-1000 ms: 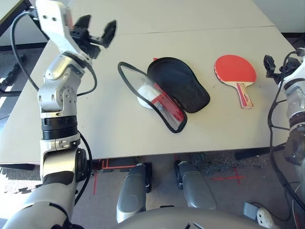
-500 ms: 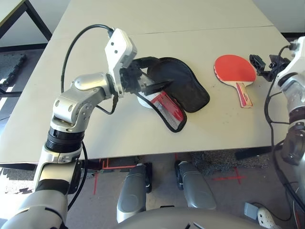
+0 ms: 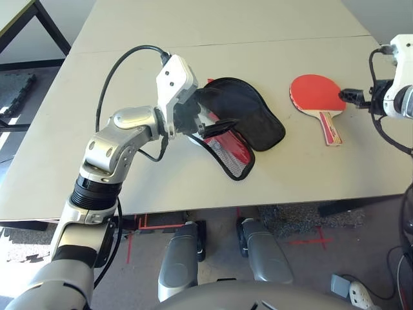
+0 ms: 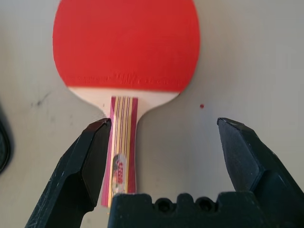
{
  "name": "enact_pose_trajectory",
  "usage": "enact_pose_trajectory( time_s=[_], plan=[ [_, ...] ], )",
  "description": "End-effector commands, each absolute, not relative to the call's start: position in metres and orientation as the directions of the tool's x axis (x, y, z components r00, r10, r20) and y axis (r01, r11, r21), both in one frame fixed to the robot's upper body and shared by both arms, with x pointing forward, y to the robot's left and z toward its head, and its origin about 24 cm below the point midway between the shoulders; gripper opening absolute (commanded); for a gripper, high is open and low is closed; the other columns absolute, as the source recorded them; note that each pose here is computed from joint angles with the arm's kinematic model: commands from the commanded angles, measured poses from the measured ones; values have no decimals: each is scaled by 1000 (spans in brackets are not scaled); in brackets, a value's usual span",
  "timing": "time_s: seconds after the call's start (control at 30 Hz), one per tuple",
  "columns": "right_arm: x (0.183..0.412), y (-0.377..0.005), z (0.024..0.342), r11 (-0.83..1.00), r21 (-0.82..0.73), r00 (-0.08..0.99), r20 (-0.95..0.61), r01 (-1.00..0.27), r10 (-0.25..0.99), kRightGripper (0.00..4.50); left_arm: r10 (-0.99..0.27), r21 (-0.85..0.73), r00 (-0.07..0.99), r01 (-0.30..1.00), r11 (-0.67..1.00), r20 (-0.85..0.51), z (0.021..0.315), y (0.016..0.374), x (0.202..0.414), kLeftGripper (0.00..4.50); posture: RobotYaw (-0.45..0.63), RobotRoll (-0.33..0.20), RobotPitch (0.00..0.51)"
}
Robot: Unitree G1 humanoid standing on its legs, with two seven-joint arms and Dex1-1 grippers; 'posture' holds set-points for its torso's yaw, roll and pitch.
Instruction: Store the ping-pong paddle in its case and zip it.
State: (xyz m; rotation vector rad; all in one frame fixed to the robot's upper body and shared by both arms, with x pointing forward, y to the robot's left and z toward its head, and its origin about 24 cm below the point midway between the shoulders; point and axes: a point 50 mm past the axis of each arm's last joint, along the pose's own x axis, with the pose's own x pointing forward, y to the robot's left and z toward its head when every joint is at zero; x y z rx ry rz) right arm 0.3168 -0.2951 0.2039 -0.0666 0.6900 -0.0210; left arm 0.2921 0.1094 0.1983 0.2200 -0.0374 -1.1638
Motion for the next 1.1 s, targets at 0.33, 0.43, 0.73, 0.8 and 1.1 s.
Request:
enact_pose_trajectory(
  time_s=[0.33,0.43,0.73,0.8,1.1],
  plan=[
    [331,-278,163,999,-41,696,-718,-15,-19,4449,-900,268,400,898,348,-171,201,116,293,4500,-29,0,192],
    [334,-277,157,999,-41,687,-726,-20,-16,4449,-898,276,402,896,347,-177,202,117,292,4500,-17,0,196],
    [338,-275,142,998,-57,663,-748,-29,-24,3177,-893,290,413,890,353,-181,203,117,289,4500,4,0,206],
    [337,-273,141,997,-60,661,-750,-41,-17,2422,-892,291,415,889,354,-182,203,118,288,4500,4,0,207],
    [338,-273,158,977,-191,748,-661,-101,-52,1045,-889,295,419,887,356,-186,203,119,289,4500,-3,0,206]
  ],
)
